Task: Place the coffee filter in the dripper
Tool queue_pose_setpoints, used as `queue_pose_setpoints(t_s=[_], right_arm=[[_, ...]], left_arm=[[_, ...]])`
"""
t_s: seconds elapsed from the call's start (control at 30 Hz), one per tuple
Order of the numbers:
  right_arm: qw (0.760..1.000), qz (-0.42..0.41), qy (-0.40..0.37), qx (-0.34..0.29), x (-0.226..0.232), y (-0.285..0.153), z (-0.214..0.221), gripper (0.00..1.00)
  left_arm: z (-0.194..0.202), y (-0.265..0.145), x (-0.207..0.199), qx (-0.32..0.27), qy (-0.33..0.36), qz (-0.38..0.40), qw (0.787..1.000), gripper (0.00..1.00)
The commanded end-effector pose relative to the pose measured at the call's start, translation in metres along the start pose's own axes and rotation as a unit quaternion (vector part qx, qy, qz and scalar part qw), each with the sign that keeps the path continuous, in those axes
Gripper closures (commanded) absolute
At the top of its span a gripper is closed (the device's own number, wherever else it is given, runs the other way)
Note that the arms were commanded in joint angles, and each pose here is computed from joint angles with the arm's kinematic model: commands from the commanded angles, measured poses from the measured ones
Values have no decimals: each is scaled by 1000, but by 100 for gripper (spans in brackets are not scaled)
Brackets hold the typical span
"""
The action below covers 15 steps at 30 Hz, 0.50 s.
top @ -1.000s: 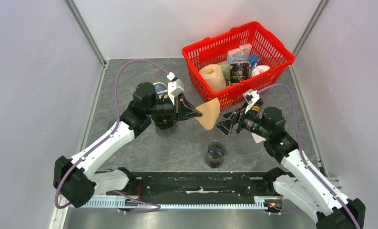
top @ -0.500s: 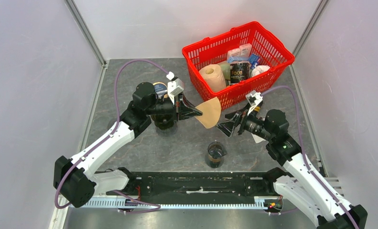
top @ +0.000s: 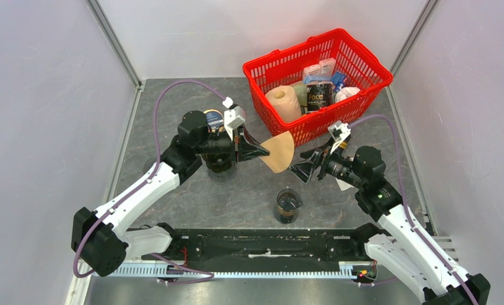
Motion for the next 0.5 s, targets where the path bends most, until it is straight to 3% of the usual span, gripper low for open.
queue_pose_setpoints(t_s=[0.0, 0.47], right_arm=[[999, -18, -14, -36, 10, -1, -24, 3], [995, -64, -23, -71, 20, 9, -41, 5]], left_arm=[[-7, -2, -12, -9, 21, 23, 999, 98], [-8, -1, -25, -11, 9, 63, 998, 98]])
Point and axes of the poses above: each gripper's point midway between its finger pads, its own y axis out along the fingers, its own x axis along the line the jaws close on, z = x × y, the point moved 2 cm from there along -y, back along the fingers, and after that the axes turned 10 degrees about -y, right-handed, at the moved point
